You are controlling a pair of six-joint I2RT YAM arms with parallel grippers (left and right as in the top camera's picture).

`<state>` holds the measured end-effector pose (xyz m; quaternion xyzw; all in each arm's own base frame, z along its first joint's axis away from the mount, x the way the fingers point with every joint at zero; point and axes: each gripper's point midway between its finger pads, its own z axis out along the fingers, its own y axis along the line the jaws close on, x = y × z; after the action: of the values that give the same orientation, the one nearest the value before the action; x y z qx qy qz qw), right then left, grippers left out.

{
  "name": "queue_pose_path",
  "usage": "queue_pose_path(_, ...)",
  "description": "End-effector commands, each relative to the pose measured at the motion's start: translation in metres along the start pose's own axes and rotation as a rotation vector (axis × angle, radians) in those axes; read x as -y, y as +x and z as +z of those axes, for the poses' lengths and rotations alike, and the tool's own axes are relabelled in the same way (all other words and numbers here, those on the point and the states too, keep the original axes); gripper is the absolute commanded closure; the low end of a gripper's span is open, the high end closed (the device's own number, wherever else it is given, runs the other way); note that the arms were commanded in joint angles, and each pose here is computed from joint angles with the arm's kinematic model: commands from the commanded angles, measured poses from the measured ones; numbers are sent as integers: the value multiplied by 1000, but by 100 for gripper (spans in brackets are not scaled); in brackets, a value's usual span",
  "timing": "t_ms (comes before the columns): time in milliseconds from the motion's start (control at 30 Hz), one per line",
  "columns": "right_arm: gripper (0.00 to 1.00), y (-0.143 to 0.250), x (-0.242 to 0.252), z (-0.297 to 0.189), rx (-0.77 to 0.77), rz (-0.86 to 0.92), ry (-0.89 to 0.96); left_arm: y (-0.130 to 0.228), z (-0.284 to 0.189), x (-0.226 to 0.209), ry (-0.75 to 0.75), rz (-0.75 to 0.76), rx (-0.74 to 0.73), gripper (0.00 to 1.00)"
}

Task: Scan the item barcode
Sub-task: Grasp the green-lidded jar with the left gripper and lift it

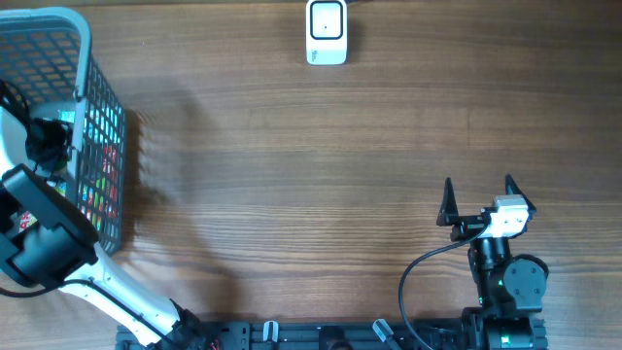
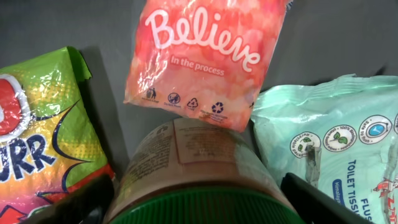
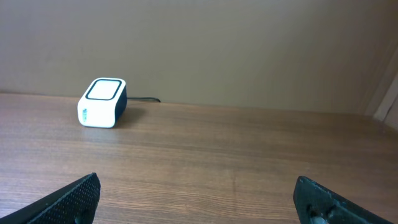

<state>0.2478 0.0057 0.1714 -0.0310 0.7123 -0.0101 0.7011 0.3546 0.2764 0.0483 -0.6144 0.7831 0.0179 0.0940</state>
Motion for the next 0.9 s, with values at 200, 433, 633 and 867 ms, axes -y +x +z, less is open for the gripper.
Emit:
queue_pose_path(200,0,0,-3,0,3,-14,-16,3,7,-3,-17,7,-12,37)
queue_pose_path(433,0,0,-3,0,3,-14,-16,-16,-47,10,10,5,22,38)
queue_pose_path(633,0,0,-3,0,3,-14,-16,-21,-160,28,174,6,85,38)
queue_pose_path(867,0,0,-3,0,3,-13,-16,21,-320,42,527,86,271,37)
